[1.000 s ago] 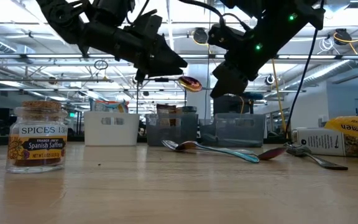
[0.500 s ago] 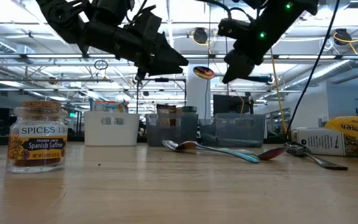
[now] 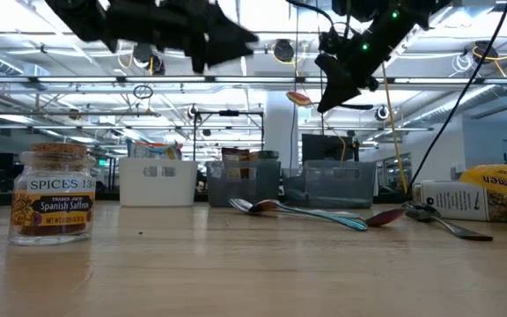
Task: Pick & Place Food Item
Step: Put the middle purple spoon into the right black bin
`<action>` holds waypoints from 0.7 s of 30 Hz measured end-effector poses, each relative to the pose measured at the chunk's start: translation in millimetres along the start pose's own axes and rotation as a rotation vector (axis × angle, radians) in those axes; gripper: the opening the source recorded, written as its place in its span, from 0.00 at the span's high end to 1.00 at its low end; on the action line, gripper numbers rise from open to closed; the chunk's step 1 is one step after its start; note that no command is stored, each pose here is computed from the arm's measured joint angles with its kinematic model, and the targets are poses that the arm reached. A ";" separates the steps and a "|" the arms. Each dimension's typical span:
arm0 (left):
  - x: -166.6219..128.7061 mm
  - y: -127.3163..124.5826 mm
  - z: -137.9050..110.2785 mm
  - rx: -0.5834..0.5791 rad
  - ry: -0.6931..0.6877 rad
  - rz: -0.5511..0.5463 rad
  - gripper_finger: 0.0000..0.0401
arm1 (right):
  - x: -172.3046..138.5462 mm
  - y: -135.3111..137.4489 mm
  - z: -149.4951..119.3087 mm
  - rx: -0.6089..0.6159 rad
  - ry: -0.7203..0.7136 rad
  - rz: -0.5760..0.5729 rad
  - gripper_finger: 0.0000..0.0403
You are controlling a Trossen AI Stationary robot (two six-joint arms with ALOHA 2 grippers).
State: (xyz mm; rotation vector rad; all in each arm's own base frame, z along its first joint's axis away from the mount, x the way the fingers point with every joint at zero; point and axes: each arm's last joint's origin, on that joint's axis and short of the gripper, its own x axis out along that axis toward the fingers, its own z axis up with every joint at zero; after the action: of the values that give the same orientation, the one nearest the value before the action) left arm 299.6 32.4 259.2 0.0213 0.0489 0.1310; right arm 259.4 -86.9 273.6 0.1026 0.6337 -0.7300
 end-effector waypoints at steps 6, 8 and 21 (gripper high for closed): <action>-27.2 2.2 31.1 0.023 -0.069 0.008 0.50 | 15.0 -23.7 2.4 0.108 0.030 0.036 1.00; -35.3 3.4 37.5 0.023 -0.074 0.014 0.51 | 21.6 -29.5 1.3 0.122 0.046 0.027 1.00; -51.1 5.1 43.1 0.000 -0.023 0.035 0.52 | 74.8 -51.5 -10.0 0.214 0.124 0.092 0.99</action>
State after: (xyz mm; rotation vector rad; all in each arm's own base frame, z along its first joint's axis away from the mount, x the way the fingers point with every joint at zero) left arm 250.5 29.9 304.7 0.0235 0.0256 0.1660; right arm 263.4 -166.7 229.1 0.3747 0.6633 -0.7043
